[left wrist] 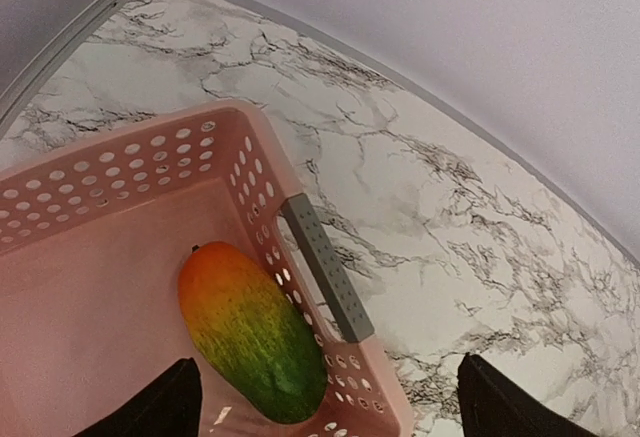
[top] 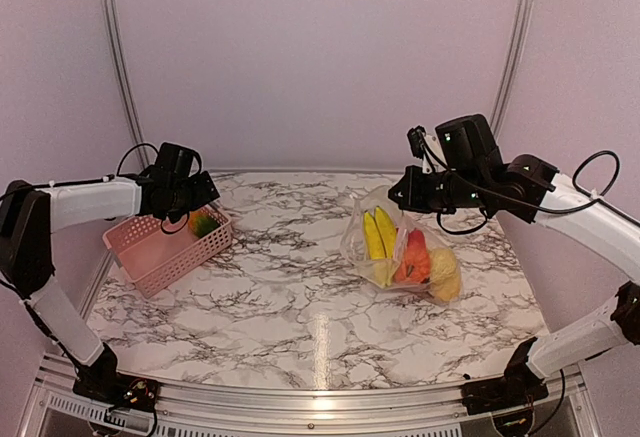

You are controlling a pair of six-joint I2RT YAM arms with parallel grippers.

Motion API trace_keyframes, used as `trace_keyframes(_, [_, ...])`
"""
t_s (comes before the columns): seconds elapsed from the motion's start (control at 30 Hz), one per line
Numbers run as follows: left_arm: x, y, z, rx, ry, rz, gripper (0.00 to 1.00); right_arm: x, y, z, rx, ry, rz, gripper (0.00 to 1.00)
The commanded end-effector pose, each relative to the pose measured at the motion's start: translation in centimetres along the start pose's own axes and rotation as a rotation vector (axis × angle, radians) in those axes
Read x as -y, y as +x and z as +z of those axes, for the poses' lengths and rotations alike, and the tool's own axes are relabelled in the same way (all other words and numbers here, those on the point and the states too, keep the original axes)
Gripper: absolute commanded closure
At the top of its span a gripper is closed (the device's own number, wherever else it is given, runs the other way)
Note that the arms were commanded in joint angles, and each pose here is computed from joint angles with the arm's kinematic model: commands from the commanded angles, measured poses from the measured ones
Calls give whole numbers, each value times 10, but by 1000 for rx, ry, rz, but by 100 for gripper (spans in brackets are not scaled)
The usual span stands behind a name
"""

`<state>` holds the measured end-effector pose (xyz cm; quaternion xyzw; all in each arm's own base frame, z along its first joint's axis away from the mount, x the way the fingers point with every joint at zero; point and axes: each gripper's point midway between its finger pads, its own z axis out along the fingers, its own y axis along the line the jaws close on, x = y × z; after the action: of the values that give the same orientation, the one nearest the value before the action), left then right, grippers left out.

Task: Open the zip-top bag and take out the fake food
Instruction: Place the fake fruit in the bin, then pick up the fake fruit from the zipper food storage bag.

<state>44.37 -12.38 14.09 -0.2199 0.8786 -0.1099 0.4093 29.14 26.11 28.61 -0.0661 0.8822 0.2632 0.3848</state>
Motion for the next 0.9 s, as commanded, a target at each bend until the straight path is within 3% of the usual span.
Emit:
trace_keyframes(0.0, [43,-6,-39,29,136,50,9,-12,-10,-9,45,-44,-9,100])
trace_keyframes(0.3, [160,60,-116,-66,473,165,12,-12,-9,-3,35,-43,3,100])
trace_keyframes(0.6, [260,139,-186,-213,773,247,27,-9,-5,0,27,-30,25,100])
trace_keyframes(0.87, [305,190,-198,-303,869,291,37,-7,-4,0,26,-27,36,100])
